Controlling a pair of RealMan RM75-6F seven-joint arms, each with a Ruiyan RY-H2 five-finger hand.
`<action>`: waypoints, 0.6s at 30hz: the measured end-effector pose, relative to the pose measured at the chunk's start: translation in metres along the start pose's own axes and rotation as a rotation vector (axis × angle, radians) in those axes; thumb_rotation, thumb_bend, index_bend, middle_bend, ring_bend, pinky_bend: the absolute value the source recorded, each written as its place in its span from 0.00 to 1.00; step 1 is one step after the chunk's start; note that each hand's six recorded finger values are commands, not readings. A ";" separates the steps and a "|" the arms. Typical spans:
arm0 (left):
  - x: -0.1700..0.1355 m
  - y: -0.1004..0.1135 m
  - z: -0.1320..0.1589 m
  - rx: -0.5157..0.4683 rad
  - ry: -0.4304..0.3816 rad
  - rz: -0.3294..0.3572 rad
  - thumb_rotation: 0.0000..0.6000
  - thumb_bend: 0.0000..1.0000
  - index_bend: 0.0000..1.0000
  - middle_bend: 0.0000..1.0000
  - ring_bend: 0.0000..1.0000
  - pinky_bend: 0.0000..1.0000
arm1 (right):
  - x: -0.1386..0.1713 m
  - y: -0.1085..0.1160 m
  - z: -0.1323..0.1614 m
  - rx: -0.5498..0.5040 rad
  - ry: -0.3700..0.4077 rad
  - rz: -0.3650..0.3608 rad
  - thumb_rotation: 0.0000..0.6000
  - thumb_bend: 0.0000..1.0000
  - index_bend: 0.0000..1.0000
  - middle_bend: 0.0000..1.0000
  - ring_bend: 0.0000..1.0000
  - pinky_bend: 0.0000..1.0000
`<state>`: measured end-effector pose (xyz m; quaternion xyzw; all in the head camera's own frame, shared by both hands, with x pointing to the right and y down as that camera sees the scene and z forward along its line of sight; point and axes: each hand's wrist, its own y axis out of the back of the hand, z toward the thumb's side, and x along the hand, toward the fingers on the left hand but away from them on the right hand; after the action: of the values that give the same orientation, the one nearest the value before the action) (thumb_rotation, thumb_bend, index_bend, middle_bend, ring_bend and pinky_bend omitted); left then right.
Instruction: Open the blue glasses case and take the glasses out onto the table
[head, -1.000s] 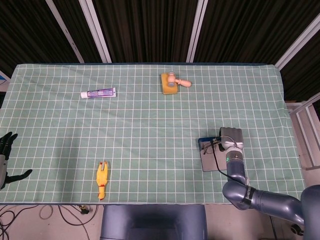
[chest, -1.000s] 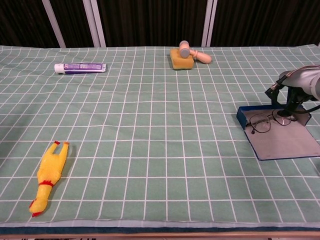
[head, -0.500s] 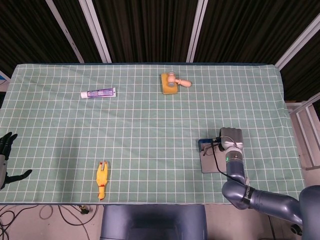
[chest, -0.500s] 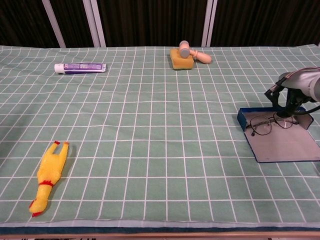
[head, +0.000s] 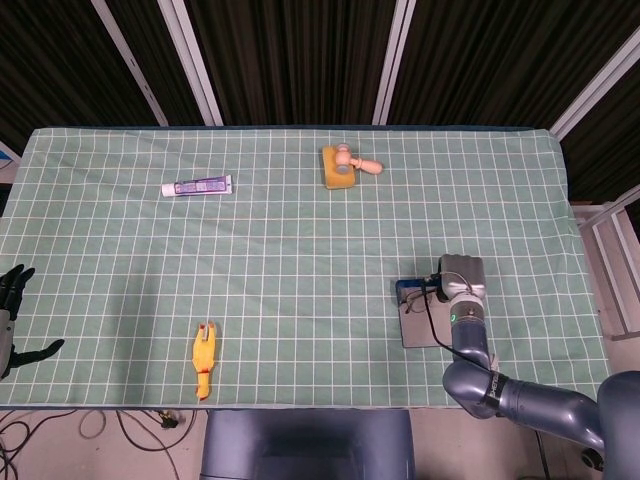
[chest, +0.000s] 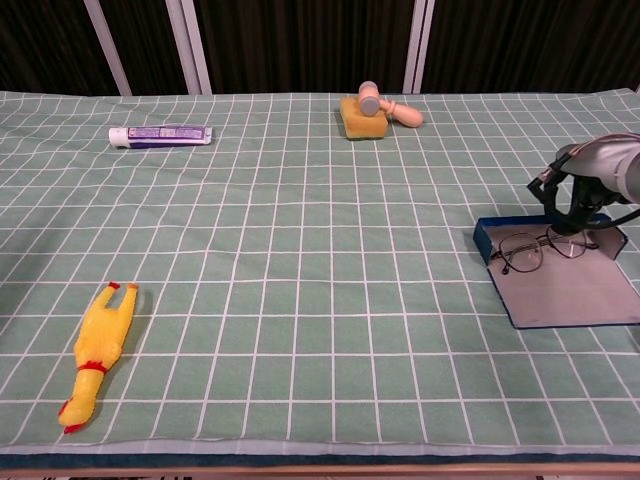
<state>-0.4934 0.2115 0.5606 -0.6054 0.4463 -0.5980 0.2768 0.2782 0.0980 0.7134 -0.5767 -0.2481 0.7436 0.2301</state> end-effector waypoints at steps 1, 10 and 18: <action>0.000 0.000 0.000 0.000 0.000 0.000 1.00 0.00 0.00 0.00 0.00 0.00 | 0.000 0.000 0.000 -0.002 0.001 -0.001 1.00 0.46 0.54 0.93 1.00 0.91; 0.000 0.000 0.000 -0.001 -0.002 0.001 1.00 0.00 0.00 0.00 0.00 0.00 | 0.001 0.006 0.009 -0.080 0.004 -0.006 1.00 0.46 0.56 0.93 1.00 0.91; 0.000 0.000 0.000 -0.007 0.000 0.000 1.00 0.00 0.00 0.00 0.00 0.00 | 0.000 0.017 0.034 -0.191 0.008 -0.011 1.00 0.46 0.56 0.93 1.00 0.91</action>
<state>-0.4937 0.2110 0.5604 -0.6065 0.4482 -0.5964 0.2749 0.2445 0.0816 0.7098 -0.5975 -0.3201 0.7131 0.1790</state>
